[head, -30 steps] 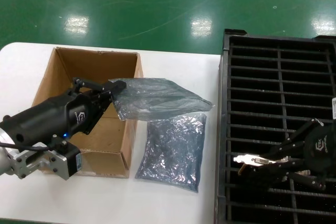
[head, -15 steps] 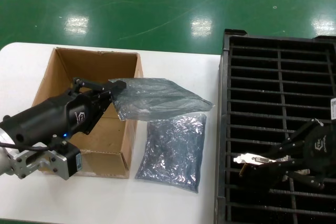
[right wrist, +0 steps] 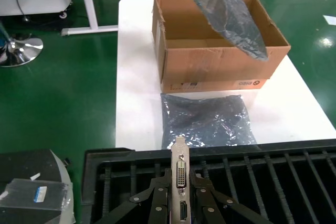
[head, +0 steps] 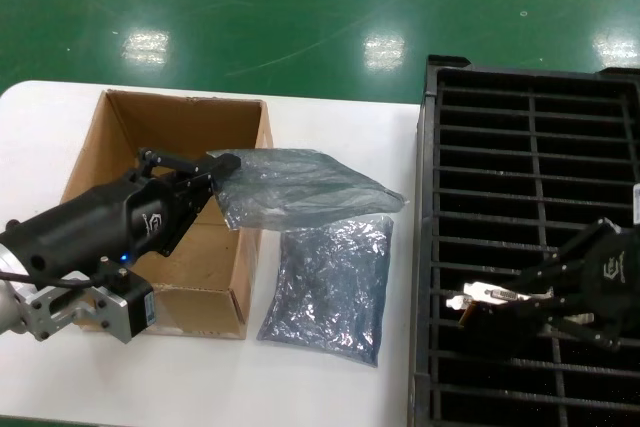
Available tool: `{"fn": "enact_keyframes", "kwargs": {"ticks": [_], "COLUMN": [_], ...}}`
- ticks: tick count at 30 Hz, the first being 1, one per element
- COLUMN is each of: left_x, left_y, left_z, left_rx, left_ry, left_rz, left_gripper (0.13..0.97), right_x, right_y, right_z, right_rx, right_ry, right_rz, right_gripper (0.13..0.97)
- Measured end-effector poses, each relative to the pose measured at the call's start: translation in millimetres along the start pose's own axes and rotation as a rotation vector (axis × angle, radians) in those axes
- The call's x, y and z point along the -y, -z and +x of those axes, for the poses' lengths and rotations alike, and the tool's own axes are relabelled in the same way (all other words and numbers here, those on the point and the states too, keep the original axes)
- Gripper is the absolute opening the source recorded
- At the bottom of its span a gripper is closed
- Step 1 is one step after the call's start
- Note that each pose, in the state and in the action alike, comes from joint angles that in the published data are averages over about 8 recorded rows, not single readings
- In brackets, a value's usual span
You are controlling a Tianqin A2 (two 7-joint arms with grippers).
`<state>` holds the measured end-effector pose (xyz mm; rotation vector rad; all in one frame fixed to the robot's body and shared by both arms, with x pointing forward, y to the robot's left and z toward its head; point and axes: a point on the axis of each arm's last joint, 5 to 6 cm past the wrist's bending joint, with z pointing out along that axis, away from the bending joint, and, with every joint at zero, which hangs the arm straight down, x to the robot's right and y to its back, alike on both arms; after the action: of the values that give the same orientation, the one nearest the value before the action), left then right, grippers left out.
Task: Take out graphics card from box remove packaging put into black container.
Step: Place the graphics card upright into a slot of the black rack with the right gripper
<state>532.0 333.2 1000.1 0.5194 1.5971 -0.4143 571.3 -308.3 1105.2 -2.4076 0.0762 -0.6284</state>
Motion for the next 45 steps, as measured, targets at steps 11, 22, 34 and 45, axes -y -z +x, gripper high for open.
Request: {"fn": "enact_keyframes", "kwargs": {"ticks": [11,22,34,45], "left_x": [0.0,0.0,0.0,0.0], "left_y": [0.0,0.0,0.0,0.0], "left_z": [0.0,0.0,0.0,0.0], "left_rx": [0.0,0.0,0.0,0.0], "left_ry": [0.0,0.0,0.0,0.0], "left_rz": [0.0,0.0,0.0,0.0], "left_gripper": [0.139,0.139,0.139,0.139], "right_x": [-3.0,-6.7,-5.3,-5.9], "right_y": [-0.6,-3.9,-4.5,-10.8], "right_z": [0.1,-2.4,-1.3,2.9], "right_rx": [-0.007,0.007,-0.008,-0.137], "right_ry": [-0.004,0.002,0.006,0.0], "right_rz": [-0.003,-0.021,-0.018,0.03], "right_gripper": [0.187,0.192,0.262,0.427]}}
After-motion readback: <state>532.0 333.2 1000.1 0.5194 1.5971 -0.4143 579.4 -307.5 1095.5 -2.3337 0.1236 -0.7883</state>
